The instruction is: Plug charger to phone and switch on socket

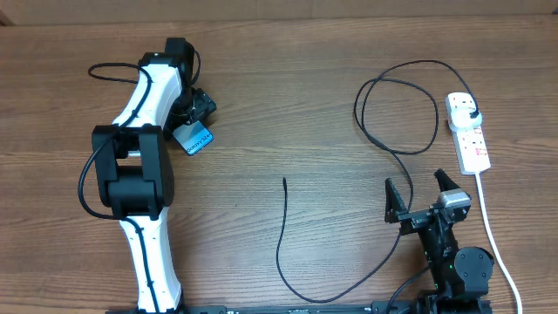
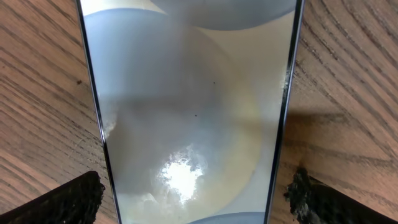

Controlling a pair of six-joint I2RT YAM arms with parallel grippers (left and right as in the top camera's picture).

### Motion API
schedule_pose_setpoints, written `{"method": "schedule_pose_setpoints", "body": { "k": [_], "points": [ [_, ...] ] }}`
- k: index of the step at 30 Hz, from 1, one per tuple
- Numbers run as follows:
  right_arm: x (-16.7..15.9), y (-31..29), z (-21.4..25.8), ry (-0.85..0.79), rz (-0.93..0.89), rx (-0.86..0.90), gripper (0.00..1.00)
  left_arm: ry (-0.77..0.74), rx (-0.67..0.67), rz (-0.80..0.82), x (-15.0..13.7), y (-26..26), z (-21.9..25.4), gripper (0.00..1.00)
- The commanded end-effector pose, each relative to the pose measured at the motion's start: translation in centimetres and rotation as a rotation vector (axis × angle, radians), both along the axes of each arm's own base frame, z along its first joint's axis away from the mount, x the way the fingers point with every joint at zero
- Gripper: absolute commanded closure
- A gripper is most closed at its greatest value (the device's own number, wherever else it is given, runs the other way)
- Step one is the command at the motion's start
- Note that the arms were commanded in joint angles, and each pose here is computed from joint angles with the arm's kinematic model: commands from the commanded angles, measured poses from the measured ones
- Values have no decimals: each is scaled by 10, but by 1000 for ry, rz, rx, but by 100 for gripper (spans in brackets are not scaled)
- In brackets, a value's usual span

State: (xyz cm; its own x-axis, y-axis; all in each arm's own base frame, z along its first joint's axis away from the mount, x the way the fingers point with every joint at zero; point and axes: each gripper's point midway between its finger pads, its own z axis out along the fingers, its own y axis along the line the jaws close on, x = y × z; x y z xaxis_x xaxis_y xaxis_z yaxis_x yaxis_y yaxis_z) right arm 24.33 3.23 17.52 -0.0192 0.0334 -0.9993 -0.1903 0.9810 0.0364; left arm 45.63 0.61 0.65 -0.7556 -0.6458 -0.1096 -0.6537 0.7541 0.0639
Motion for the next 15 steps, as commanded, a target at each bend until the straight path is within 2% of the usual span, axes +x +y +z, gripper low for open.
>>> {"method": "schedule_pose_setpoints", "body": {
  "k": [1,15],
  "points": [
    [0,-2,-2,-3,-10,5,0,17,40,27,-4,6,-7,0],
    [0,-2,-2,-2,-10,5,0,23,43,26,-9,7,-17,0]
  ]
}}
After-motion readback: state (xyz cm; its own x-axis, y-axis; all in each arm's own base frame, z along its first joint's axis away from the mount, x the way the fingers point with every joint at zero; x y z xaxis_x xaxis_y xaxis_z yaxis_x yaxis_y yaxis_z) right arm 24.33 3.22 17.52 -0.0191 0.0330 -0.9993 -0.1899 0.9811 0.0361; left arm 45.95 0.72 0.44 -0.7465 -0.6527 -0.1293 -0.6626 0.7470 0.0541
